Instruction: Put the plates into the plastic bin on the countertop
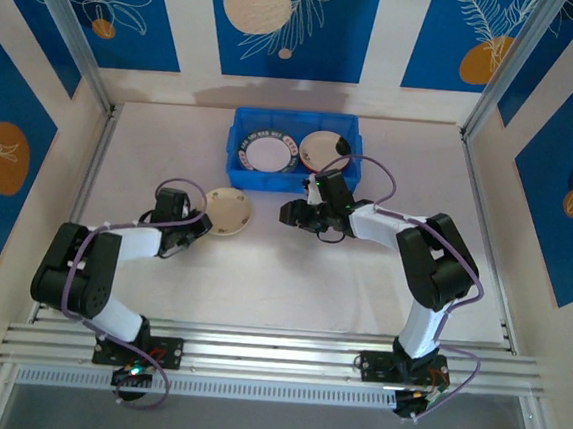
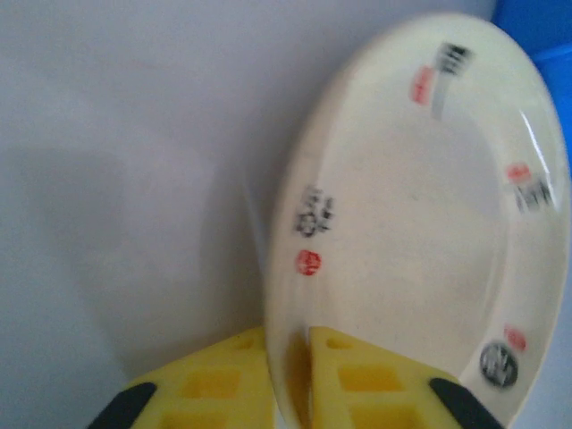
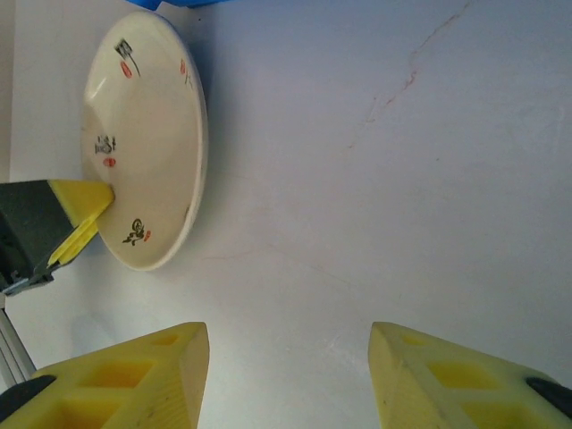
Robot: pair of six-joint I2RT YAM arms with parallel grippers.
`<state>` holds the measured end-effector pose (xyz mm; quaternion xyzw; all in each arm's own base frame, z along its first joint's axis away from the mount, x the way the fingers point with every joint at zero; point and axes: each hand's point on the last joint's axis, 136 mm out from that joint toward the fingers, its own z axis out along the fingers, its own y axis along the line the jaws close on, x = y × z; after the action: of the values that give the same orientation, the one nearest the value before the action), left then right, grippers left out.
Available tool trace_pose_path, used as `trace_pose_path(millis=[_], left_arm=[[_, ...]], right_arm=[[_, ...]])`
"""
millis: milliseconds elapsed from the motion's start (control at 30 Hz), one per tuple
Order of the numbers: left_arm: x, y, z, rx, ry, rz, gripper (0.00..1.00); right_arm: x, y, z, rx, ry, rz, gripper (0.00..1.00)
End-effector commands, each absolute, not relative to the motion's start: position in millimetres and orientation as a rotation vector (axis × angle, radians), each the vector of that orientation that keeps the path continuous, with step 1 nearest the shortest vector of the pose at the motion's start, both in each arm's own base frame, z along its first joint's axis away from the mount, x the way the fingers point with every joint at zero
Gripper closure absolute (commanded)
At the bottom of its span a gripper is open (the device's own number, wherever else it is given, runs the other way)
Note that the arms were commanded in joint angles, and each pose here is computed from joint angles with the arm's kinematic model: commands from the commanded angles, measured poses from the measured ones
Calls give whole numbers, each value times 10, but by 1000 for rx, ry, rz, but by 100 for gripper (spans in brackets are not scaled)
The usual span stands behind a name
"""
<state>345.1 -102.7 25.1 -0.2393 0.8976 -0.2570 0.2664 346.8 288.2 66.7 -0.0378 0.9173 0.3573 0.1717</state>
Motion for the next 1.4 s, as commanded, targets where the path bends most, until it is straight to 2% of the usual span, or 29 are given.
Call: trace_pose_path(millis=[0,167,233,533,733,900,1167,1367], left_arm=[[3585,-1087,325,-618,2383,-745,86],[3615,-1113,340,-610,2379,-761,89],[3619,-1119,365,-601,2381,-764,100],[3286,-1303,581,-490,2401,-926,100],[2985,-1408,951,-419,2366,-1049,100],[2799,-1405,1215,-357,2367,-1051,100],[2669,-1348,1345,-351,2369,-1019,100],[2698,-1397,1354,-344,2356,-1054,100]], right_arm=[[3455,2874,713,-97,2614,1034,49],[3464,2884,713,-105,2615,1034,49],[3469,2890,726,-112,2614,1033,49],[3460,2992,959,-208,2564,1096,45],[3387,3020,944,-236,2604,1096,43],[3314,3082,1057,-241,2546,1209,43],[3317,2919,1377,-141,2432,1222,43],[3196,3081,1595,-275,2380,1282,42]])
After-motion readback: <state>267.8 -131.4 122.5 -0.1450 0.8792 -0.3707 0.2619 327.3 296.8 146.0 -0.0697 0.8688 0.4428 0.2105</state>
